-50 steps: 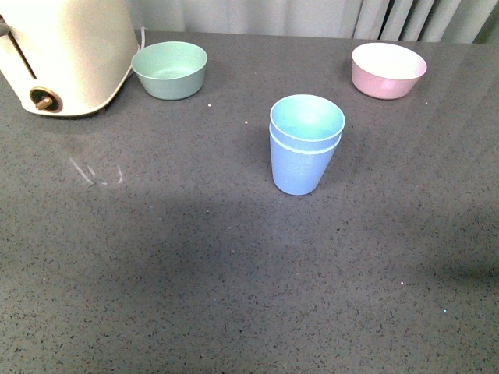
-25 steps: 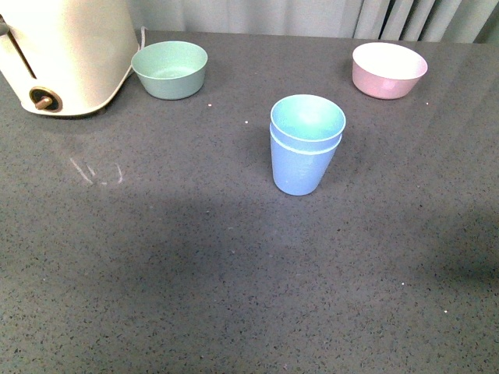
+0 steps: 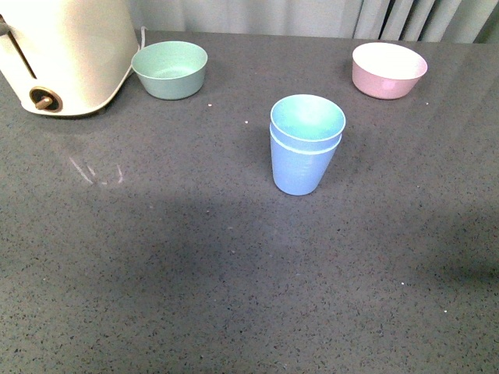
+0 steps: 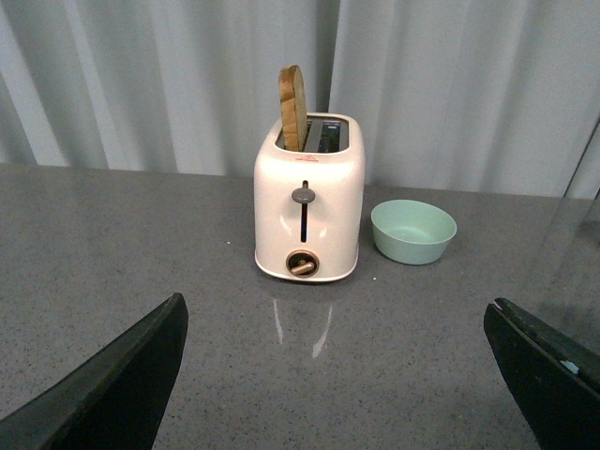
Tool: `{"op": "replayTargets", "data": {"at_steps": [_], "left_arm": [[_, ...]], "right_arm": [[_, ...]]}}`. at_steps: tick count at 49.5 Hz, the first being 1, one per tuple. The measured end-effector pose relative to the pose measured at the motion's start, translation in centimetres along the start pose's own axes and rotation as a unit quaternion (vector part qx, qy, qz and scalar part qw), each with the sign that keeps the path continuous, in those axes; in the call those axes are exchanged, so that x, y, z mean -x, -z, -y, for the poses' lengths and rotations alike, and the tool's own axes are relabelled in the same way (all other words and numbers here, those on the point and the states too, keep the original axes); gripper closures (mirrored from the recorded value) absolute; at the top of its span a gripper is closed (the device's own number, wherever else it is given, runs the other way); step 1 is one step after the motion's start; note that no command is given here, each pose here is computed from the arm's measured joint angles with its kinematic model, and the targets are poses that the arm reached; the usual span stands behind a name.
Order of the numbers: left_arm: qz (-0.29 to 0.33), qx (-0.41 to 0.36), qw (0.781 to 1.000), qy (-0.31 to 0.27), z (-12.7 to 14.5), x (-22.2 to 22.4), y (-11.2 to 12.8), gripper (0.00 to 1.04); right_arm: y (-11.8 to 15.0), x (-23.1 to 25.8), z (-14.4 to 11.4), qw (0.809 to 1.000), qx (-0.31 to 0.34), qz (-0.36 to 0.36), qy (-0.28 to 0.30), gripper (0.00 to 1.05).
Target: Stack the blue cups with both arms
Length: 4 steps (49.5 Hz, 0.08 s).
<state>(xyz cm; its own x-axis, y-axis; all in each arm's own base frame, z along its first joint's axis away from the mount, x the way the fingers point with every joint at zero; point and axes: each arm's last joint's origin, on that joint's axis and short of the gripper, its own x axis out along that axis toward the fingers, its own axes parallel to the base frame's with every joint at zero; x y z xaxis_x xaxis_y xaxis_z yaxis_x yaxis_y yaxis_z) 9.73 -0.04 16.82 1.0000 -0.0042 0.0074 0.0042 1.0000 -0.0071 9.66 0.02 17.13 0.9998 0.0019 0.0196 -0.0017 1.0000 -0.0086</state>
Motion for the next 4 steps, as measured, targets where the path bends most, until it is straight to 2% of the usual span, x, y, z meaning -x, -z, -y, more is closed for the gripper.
{"op": "replayTargets", "data": {"at_steps": [4], "left_arm": [[0.000, 0.000, 1.000, 0.000, 0.00, 0.00, 0.00, 0.09]], "right_arm": [[0.00, 0.00, 0.00, 1.000, 0.000, 0.000, 0.000, 0.09]]}}
